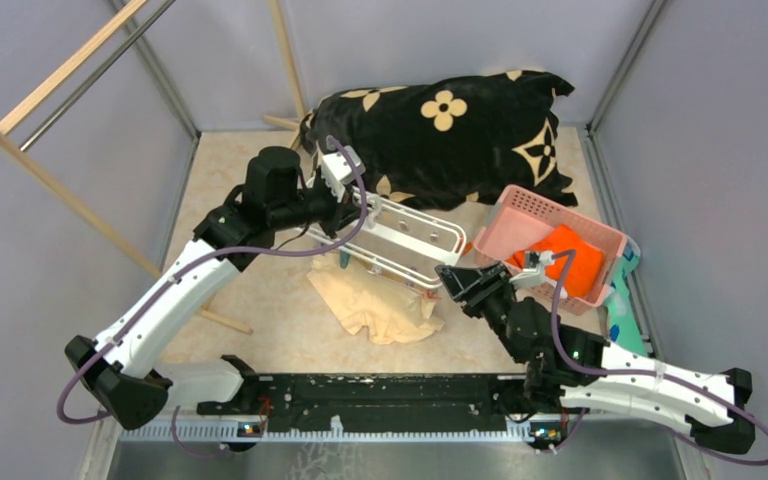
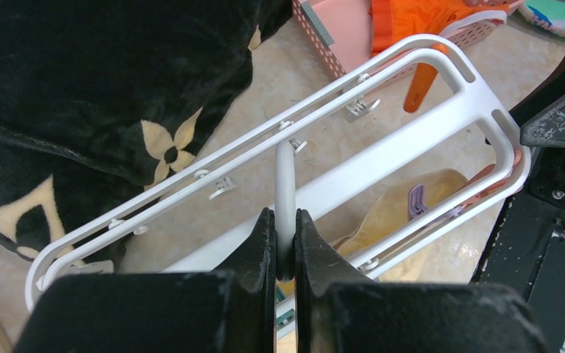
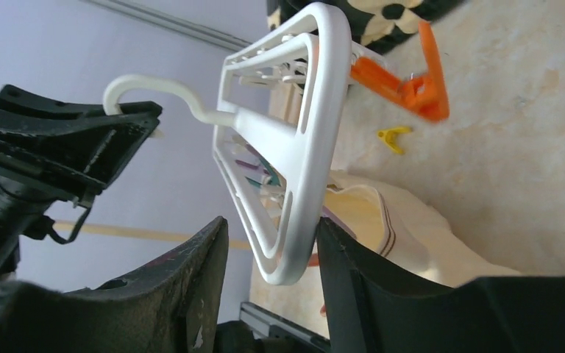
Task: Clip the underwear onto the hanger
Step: Pick up the hanger at the center of the board.
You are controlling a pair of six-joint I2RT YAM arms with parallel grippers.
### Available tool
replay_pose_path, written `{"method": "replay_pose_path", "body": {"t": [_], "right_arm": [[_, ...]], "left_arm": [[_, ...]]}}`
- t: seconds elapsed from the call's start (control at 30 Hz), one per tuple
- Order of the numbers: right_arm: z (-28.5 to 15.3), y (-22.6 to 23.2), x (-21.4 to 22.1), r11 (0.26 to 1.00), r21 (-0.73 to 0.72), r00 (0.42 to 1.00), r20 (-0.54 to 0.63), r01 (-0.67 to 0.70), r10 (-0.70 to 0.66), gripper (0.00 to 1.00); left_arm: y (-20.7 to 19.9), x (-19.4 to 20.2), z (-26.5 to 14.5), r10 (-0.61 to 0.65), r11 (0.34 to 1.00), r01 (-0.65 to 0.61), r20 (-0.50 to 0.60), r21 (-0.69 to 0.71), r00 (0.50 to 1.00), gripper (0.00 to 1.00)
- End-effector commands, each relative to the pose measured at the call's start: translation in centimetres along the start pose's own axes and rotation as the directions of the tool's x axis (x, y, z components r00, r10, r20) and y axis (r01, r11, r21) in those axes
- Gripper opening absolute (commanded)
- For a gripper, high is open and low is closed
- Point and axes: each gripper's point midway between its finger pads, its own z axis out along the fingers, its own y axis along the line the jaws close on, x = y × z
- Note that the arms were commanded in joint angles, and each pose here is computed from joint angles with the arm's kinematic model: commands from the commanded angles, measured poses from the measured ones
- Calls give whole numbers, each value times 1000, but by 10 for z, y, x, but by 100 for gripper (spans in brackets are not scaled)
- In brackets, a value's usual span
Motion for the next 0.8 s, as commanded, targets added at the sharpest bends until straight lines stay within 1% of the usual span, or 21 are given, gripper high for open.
{"method": "replay_pose_path", "body": {"t": [0.0,0.2,0.43,0.6,0.77], "right_arm": [[3,31,-16,989,-111,993,66,-93,101,46],[5,27,-15,993,-89,994,74,-72,79,43],[3,25,-24,993,-84,991,102,-78,86,41],[2,30,-25,993,-102,994,91,-57,67,39],[-3,34,-22,991,-130,997,59,-44,52,39]], "left_arm": [[-5,-44,-18,66,998,-69,157,12,985,0],[-10,-50,-25,79,996,-84,181,20,980,0],[-17,-57,-37,95,994,-106,213,40,972,0],[-28,-57,-45,116,987,-137,221,85,968,0],[-33,-57,-52,150,980,-175,231,95,961,0]]}}
